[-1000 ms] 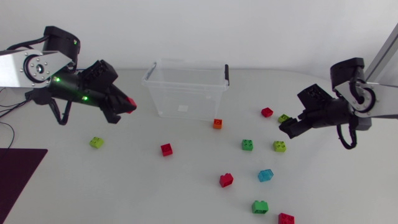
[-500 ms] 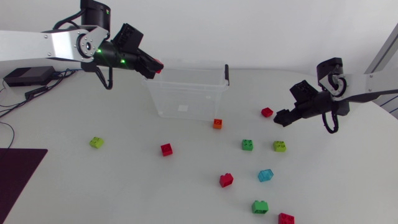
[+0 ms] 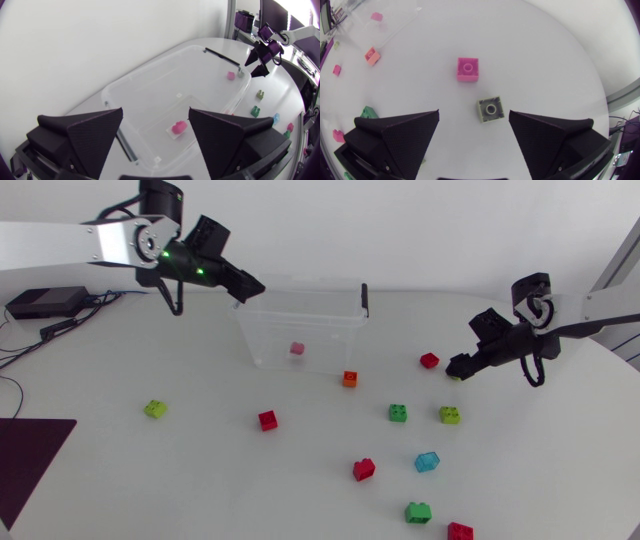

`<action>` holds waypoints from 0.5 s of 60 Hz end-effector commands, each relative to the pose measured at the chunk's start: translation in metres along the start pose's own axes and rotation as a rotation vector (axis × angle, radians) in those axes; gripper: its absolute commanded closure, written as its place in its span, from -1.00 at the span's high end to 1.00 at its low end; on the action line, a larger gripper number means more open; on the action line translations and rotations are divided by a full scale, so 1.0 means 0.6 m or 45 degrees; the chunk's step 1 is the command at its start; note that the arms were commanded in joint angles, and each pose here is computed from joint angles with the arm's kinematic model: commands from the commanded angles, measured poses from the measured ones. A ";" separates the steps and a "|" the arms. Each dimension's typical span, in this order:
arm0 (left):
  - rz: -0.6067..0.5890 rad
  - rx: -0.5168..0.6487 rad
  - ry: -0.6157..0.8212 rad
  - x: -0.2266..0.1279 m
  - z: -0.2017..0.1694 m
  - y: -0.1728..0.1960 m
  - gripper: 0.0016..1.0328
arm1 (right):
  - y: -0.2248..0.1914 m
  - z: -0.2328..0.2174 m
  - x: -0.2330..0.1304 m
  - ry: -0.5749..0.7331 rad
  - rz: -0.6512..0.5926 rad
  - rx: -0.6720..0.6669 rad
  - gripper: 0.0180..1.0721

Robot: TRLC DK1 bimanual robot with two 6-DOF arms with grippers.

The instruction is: Pick up the duplo bricks and place them in the container

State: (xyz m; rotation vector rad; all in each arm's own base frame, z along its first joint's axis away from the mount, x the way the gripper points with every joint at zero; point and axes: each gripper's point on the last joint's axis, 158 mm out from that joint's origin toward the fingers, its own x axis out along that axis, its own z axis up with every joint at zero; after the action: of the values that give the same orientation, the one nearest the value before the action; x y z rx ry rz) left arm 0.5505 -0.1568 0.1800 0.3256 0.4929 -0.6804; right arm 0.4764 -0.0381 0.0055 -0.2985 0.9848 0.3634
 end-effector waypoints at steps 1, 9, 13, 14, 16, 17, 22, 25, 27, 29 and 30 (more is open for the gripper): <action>0.099 0.018 -0.043 -0.078 0.028 0.039 0.92 | -0.010 -0.006 0.021 0.032 0.023 -0.037 0.92; 0.194 0.005 0.055 -0.136 -0.034 0.077 0.92 | -0.014 -0.014 0.049 0.082 0.061 -0.081 0.92; 0.219 0.019 0.106 -0.157 -0.073 0.079 0.92 | -0.017 -0.021 0.064 0.101 0.074 -0.095 0.91; 0.227 0.019 0.126 -0.166 -0.088 0.080 0.92 | -0.018 -0.022 0.065 0.104 0.076 -0.096 0.91; 0.234 0.020 0.138 -0.171 -0.098 0.082 0.92 | -0.019 -0.026 0.068 0.113 0.081 -0.099 0.91; 0.244 0.013 0.153 -0.181 -0.113 0.085 0.92 | -0.022 -0.028 0.070 0.118 0.083 -0.096 0.90; 0.258 -0.003 0.193 -0.197 -0.145 0.089 0.92 | -0.029 -0.032 0.075 0.122 0.081 -0.092 0.87; 0.266 -0.016 0.221 -0.207 -0.170 0.092 0.92 | -0.030 -0.036 0.079 0.129 0.085 -0.102 0.80; 0.267 -0.029 0.249 -0.212 -0.193 0.092 0.92 | -0.030 -0.040 0.082 0.133 0.088 -0.105 0.79; 0.270 -0.040 0.262 -0.216 -0.207 0.093 0.92 | -0.029 -0.041 0.083 0.136 0.091 -0.111 0.72; 0.272 -0.042 0.268 -0.219 -0.213 0.093 0.92 | -0.029 -0.042 0.083 0.137 0.092 -0.113 0.69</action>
State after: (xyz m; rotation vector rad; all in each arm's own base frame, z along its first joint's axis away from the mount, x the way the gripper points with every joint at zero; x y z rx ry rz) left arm 0.4728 -0.0043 0.1579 0.3940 0.6390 -0.4417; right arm 0.4909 -0.0536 -0.0385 -0.3478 1.0729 0.4334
